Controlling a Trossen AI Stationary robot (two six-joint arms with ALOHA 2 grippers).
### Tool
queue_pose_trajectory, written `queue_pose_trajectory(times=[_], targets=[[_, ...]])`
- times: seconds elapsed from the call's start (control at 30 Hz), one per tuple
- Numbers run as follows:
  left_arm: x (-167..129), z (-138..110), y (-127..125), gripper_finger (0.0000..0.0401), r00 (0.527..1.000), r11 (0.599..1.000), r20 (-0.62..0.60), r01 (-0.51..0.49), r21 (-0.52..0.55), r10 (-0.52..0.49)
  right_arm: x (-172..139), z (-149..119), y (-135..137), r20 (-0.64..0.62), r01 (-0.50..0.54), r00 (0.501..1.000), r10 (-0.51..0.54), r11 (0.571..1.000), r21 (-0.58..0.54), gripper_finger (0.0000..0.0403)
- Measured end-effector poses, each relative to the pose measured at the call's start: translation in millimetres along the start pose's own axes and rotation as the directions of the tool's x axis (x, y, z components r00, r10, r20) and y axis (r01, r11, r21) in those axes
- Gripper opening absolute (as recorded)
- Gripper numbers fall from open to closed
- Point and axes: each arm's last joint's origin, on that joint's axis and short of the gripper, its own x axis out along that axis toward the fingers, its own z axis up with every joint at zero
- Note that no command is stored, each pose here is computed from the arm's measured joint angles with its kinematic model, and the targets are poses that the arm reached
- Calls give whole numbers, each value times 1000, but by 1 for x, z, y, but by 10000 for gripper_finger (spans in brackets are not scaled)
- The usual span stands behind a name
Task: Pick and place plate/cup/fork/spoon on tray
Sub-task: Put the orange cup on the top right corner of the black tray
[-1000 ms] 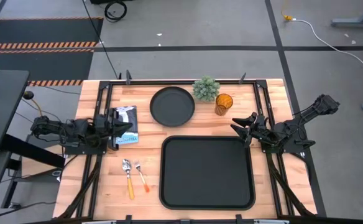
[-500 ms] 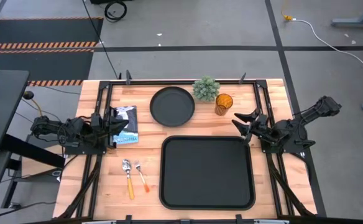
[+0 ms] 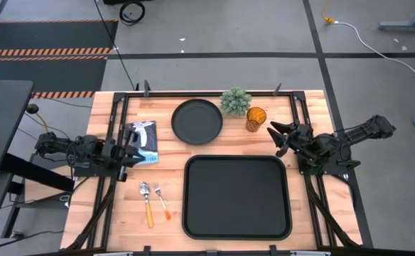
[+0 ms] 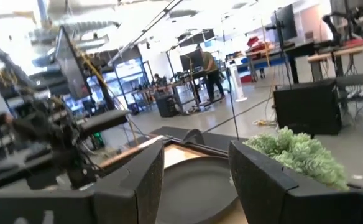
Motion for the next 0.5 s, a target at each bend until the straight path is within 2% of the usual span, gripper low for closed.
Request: queue_pose_trajectory(times=[0.07, 0.1, 0.17, 0.23, 0.37, 0.5], targets=[[0, 2, 2, 25, 999, 999, 13, -47, -2, 47, 2, 0, -1, -13, 21, 1000, -21, 999, -38, 187], [0, 3, 3, 25, 994, 995, 18, -103, -7, 104, 3, 1, -2, -22, 47, 999, -48, 997, -57, 187], [-1, 5, 8, 25, 968, 966, 23, -250, -58, 252, 7, 7, -3, -41, 101, 994, -104, 992, -74, 187], [-2, 3, 11, 25, 935, 931, -4, -353, -90, 355, 11, 13, -4, -77, 141, 986, -148, 986, -85, 187], [-1, 0, 11, 32, 925, 916, -37, -379, -134, 378, 19, 25, -7, -224, 153, 960, -170, 984, -91, 187], [1, -3, 11, 46, 925, 915, -59, -380, -138, 376, 26, 29, -12, -392, 182, 895, -211, 977, -111, 187]])
